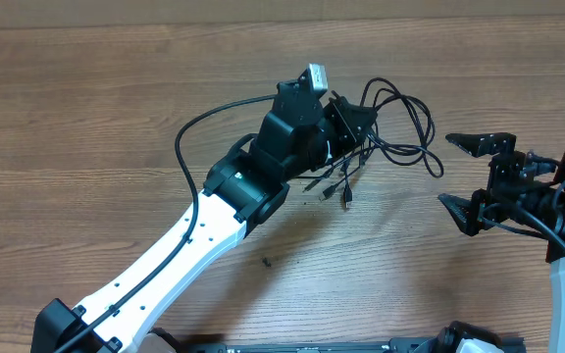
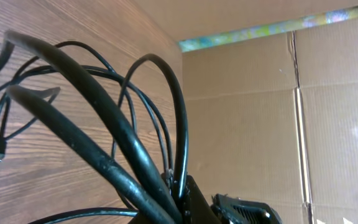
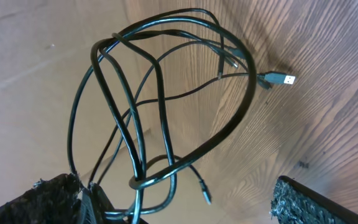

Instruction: Untangle cables

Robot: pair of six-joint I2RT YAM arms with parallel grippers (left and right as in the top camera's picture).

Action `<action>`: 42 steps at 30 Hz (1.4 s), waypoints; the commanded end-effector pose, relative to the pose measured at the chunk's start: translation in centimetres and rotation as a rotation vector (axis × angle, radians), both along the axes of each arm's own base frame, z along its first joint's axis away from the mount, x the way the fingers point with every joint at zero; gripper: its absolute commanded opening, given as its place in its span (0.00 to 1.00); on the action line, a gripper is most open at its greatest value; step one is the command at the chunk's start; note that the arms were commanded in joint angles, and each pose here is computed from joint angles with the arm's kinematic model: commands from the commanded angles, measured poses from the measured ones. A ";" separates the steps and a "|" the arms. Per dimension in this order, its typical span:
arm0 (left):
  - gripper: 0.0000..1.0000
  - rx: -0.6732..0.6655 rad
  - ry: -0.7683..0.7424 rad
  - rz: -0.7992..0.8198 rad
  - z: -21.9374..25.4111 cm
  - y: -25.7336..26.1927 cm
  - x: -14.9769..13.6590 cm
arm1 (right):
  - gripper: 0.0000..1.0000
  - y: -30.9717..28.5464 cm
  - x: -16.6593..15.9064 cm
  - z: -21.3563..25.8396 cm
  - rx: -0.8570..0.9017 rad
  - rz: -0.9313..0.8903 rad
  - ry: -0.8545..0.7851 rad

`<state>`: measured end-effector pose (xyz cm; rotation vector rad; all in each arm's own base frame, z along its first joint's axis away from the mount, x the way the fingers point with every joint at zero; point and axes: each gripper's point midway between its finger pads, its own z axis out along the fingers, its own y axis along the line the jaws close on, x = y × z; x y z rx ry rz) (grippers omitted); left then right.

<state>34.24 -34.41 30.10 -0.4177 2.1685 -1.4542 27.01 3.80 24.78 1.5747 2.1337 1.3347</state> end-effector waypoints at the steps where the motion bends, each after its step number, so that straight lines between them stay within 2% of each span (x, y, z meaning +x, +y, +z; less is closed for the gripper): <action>1: 0.04 -0.030 -0.009 -0.042 1.1 -1.3 -1.2 | 0.96 0.0 0.1 0.5 0.018 -0.032 0.012; 5: 0.04 -0.033 -0.006 -0.082 1.1 -2.2 -2.3 | 0.88 -0.4 0.3 0.4 0.008 -0.060 0.019; 9: 0.04 -0.028 0.001 -0.123 0.9 -2.6 -3.0 | 0.66 -1.4 0.9 0.2 -0.042 -0.096 0.005; 18: 0.04 -0.032 0.020 -0.166 0.7 -2.9 -3.7 | 0.04 -2.8 1.1 -0.6 -0.117 -0.154 0.027; 24: 0.04 -0.028 -0.003 -0.253 0.8 -3.4 -4.9 | 0.04 -3.6 1.3 -0.8 -0.154 -0.179 0.027; 28: 0.04 0.048 -0.093 -0.314 0.2 -3.4 -5.4 | 0.04 -2.8 2.1 0.6 -0.113 -0.138 -0.050; 31: 0.04 0.160 -0.156 -0.363 -1.5 -2.9 -5.8 | 0.04 -1.1 3.0 3.0 -0.018 -0.066 -0.153; 34: 0.04 0.299 -0.158 -0.375 -4.1 -1.6 -5.9 | 0.04 0.0 3.5 5.2 0.072 -0.022 -0.223; 38: 0.04 0.533 -0.110 -0.329 -8.2 1.6 -5.6 | 0.04 0.5 4.1 7.3 0.140 -0.010 -0.283; 42: 0.04 0.764 -0.011 -0.253 -11.6 6.0 -5.8 | 0.04 0.2 4.8 8.4 0.137 -0.023 -0.334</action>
